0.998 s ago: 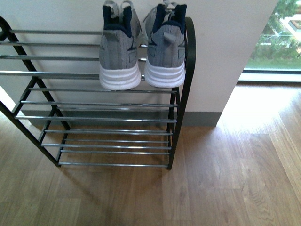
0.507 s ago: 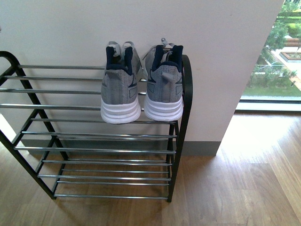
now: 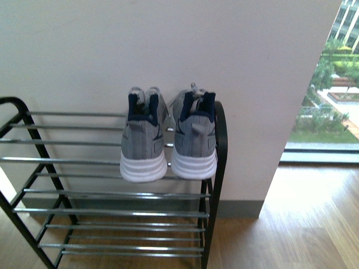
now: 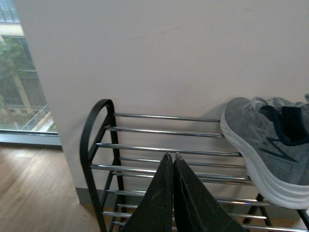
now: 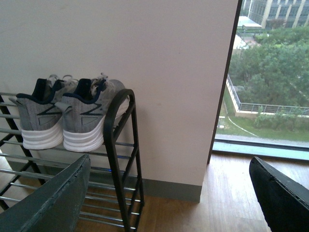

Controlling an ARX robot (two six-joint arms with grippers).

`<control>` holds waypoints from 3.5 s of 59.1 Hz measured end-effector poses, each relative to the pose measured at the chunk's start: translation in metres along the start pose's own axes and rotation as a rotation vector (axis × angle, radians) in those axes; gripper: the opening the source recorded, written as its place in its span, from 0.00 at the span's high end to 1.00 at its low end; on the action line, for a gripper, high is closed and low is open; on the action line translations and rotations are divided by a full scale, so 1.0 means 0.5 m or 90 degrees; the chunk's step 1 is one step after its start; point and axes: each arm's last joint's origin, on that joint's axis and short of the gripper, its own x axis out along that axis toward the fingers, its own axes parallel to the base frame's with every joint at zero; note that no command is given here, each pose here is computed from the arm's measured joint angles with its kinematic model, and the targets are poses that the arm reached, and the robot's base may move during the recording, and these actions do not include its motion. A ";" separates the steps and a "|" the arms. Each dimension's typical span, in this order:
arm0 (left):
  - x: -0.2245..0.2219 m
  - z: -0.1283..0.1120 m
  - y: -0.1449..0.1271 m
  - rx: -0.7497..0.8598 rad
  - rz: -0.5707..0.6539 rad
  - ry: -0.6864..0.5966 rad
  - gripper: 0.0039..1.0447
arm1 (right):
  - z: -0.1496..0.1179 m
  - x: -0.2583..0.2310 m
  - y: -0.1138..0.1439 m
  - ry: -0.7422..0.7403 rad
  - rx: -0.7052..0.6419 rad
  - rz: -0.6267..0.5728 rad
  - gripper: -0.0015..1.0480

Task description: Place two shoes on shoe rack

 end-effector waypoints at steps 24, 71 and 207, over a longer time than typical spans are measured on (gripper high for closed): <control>-0.066 -0.009 0.005 0.000 0.007 0.010 0.99 | 0.000 0.000 0.000 0.000 0.000 0.000 0.09; -0.123 0.007 0.005 0.001 0.007 -0.006 0.99 | 0.000 0.000 0.000 0.000 0.000 0.000 0.09; -0.157 -0.001 0.004 0.003 0.008 0.005 0.09 | 0.000 0.000 0.000 0.001 0.000 0.000 0.09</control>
